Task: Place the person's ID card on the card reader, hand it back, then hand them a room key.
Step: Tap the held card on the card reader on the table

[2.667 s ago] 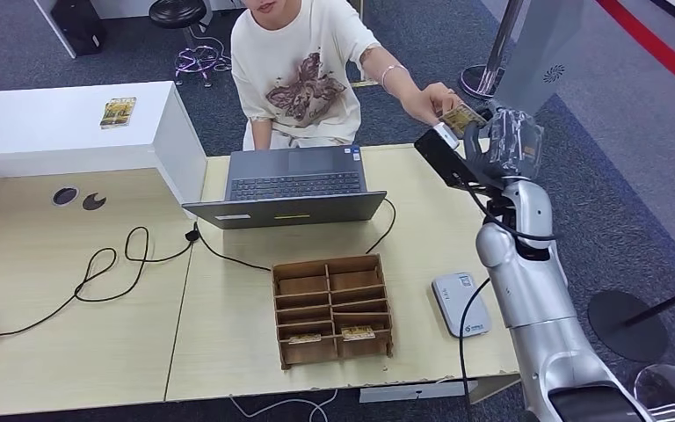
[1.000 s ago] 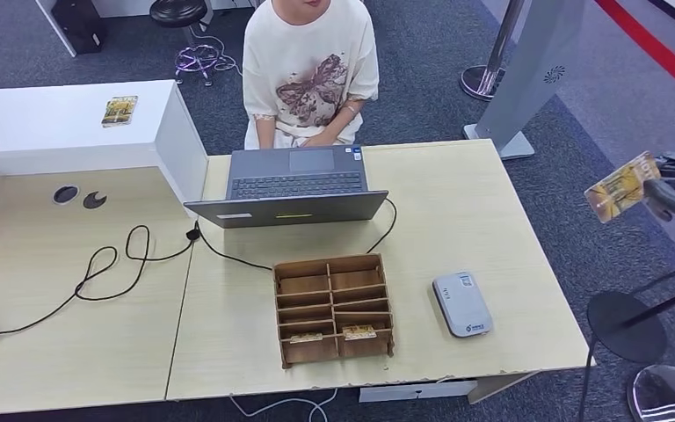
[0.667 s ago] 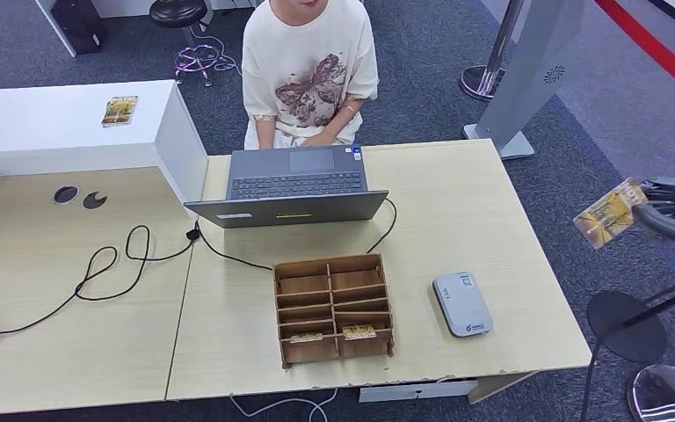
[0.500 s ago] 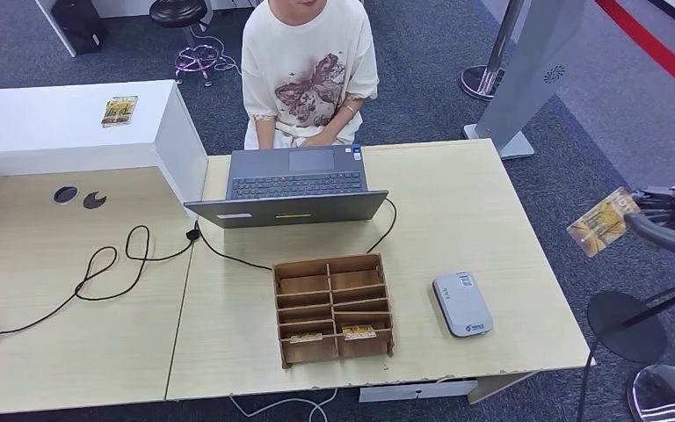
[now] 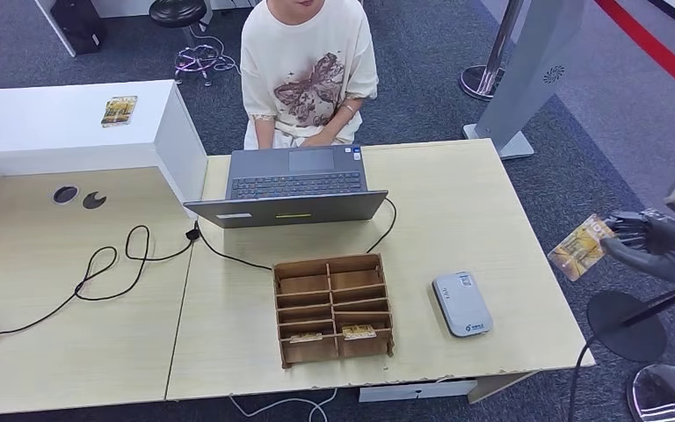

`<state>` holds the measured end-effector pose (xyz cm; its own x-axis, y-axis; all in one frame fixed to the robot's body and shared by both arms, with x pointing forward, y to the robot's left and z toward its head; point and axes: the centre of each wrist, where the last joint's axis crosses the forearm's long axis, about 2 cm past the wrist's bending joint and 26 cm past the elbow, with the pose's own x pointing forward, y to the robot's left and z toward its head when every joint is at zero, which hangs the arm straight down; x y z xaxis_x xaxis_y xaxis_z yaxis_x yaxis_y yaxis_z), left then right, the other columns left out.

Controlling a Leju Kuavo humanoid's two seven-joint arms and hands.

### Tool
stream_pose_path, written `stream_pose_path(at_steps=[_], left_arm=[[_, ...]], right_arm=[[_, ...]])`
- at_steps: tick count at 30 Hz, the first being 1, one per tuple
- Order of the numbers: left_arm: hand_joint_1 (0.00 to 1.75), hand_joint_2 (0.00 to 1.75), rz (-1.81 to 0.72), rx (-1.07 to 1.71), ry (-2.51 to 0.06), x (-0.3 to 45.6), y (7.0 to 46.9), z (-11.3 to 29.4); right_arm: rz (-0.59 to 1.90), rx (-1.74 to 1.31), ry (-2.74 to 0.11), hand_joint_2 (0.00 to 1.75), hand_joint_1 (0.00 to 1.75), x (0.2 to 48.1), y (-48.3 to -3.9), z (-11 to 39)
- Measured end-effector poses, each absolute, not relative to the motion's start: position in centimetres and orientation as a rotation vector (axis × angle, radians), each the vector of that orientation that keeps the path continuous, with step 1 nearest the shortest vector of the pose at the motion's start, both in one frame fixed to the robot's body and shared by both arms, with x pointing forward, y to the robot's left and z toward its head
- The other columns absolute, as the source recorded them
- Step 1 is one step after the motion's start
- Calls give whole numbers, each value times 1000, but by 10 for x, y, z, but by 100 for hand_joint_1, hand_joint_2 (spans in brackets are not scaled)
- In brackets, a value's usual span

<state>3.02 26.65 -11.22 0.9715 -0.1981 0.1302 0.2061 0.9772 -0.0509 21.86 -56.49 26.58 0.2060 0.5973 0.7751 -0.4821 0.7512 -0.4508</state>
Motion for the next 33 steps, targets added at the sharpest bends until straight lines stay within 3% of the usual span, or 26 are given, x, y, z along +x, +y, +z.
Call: stream_pose_path(at_steps=[33], left_arm=[[0, 175, -245, -70, -137, 35, 267, -112]], right_arm=[[849, -94, -1047, 175, 175, 236, -547, 229]])
